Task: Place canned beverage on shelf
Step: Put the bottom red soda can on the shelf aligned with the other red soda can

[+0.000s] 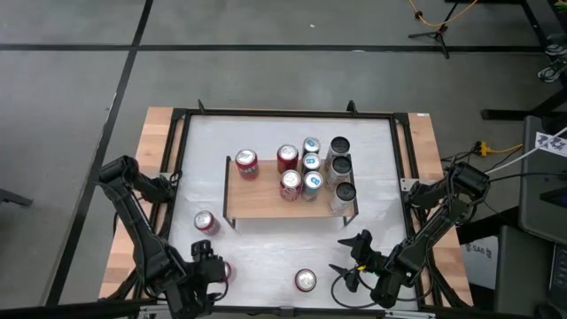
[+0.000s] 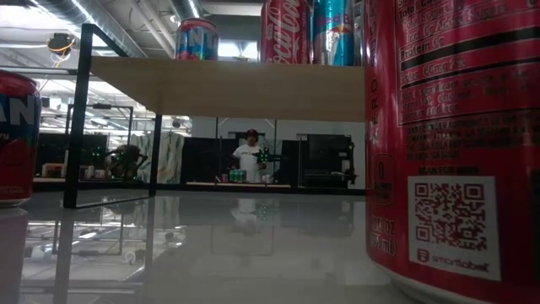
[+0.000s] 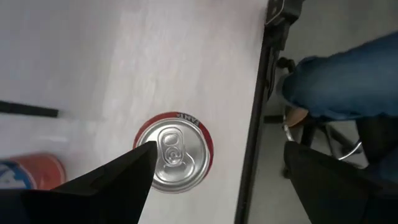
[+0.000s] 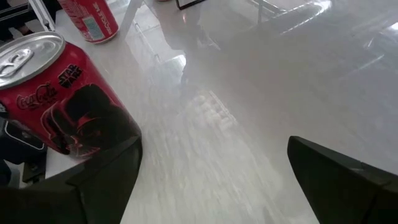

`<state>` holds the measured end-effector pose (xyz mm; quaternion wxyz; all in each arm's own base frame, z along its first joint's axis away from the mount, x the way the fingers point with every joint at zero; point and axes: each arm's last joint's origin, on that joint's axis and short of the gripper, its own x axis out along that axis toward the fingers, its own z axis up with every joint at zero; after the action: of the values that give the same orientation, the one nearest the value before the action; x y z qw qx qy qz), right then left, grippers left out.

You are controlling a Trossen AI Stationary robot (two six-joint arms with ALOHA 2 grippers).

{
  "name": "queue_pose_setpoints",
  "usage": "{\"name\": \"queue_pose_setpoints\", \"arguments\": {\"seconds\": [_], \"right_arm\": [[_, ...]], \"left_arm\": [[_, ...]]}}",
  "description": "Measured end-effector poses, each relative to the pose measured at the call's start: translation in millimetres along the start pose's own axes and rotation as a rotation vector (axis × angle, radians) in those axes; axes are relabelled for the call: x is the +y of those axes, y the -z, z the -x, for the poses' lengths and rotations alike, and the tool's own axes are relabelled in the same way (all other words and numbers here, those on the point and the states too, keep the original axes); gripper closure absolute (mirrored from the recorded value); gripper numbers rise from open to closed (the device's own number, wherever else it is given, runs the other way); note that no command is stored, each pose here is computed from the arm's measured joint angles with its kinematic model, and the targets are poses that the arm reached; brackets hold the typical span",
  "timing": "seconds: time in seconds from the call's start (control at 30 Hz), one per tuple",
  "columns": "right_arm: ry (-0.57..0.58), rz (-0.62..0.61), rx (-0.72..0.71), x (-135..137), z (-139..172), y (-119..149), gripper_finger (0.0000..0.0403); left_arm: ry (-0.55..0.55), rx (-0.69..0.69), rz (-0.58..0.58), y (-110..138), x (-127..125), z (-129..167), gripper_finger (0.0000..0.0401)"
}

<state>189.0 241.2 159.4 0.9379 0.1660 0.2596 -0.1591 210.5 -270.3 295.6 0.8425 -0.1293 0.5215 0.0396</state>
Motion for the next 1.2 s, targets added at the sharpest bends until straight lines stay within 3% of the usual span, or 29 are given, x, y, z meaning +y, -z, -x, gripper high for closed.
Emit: {"name": "queue_pose_setpoints", "arguments": {"seconds": [0.43,0.97,1.2], "right_arm": [[-0.006,-0.001,0.016,0,0,0,0.0010],[-0.006,0.000,0.016,0,0,0,0.0010],[-0.005,-0.001,0.014,0,0,0,0.0010]], "left_arm": [[-0.081,0.046,-0.045,7,11,-18,0.0058],[-0.109,0.087,-0.010,22,21,-43,0.0058],[-0.073,0.067,0.009,26,21,-53,0.0058]]}}
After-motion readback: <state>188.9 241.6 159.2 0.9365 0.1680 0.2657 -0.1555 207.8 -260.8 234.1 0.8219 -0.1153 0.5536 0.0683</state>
